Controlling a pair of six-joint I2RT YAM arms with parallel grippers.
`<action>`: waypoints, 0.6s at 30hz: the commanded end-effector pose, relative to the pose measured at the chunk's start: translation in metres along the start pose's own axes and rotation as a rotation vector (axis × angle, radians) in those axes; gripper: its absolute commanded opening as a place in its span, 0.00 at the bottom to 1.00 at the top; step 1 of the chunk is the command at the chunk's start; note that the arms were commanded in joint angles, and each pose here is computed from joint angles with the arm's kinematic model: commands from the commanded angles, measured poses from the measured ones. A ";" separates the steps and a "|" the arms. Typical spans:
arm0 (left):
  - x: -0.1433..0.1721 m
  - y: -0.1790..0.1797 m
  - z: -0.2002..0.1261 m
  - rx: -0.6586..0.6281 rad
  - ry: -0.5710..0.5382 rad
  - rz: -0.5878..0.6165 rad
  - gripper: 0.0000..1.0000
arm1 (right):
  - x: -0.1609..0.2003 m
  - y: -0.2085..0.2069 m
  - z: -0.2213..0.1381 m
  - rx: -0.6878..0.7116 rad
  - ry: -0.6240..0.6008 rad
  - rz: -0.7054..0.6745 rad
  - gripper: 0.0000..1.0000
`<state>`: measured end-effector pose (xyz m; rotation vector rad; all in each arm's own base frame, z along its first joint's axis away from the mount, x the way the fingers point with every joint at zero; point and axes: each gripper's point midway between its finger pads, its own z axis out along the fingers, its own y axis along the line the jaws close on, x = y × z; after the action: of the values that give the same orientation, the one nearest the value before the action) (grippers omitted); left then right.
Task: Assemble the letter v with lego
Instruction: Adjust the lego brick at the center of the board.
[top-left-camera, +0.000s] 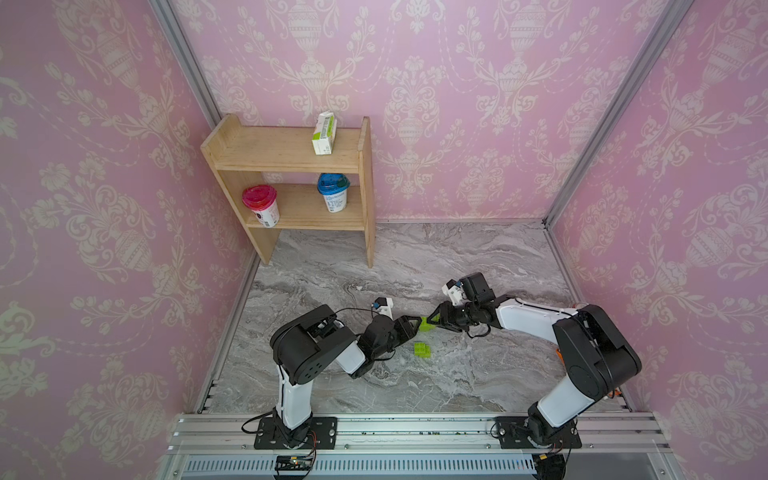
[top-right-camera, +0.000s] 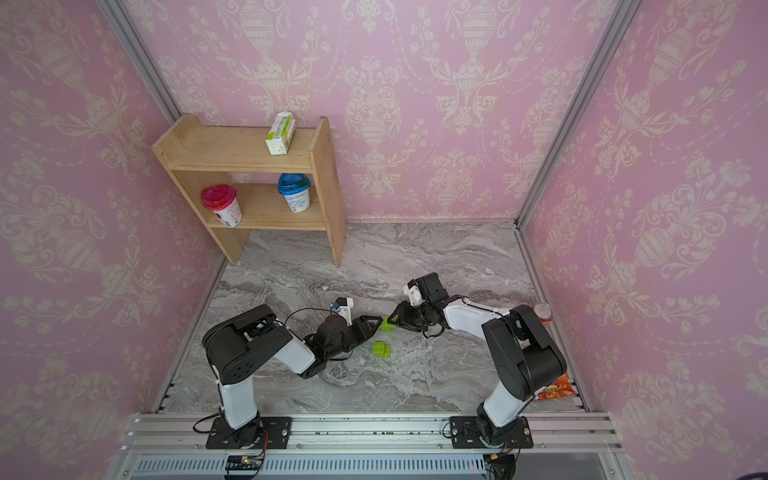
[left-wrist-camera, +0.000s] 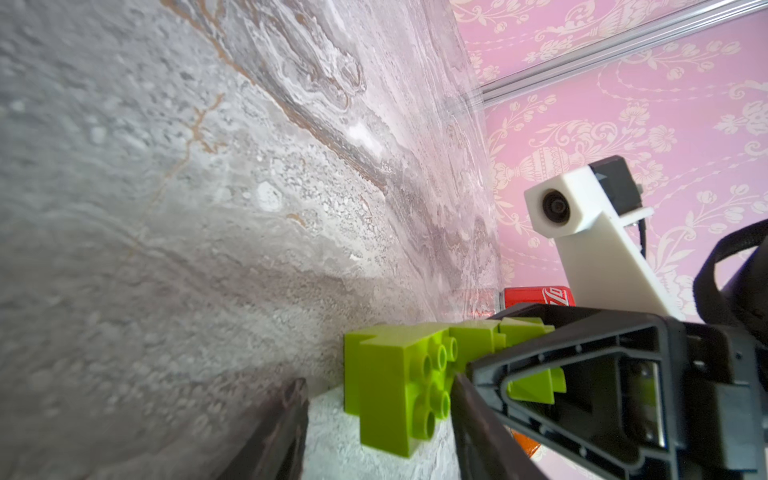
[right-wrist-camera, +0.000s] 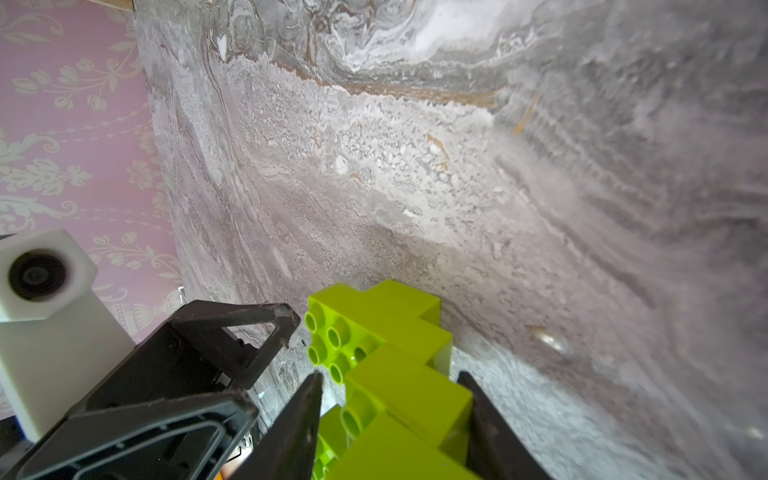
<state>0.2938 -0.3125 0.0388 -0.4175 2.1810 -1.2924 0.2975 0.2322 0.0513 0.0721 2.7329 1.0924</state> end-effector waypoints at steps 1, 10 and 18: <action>0.005 0.010 -0.007 -0.047 0.011 0.042 0.53 | -0.006 0.005 -0.005 0.007 -0.012 -0.033 0.41; 0.004 0.005 -0.018 -0.057 0.020 0.093 0.57 | -0.007 0.007 -0.007 0.010 -0.010 -0.036 0.49; 0.006 0.000 -0.034 -0.122 0.078 0.215 0.57 | -0.008 0.009 -0.007 0.013 -0.007 -0.034 0.54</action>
<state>0.2786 -0.2983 0.0606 -0.2776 2.2221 -1.1875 0.3002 0.2325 0.0558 0.0527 2.7372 1.0770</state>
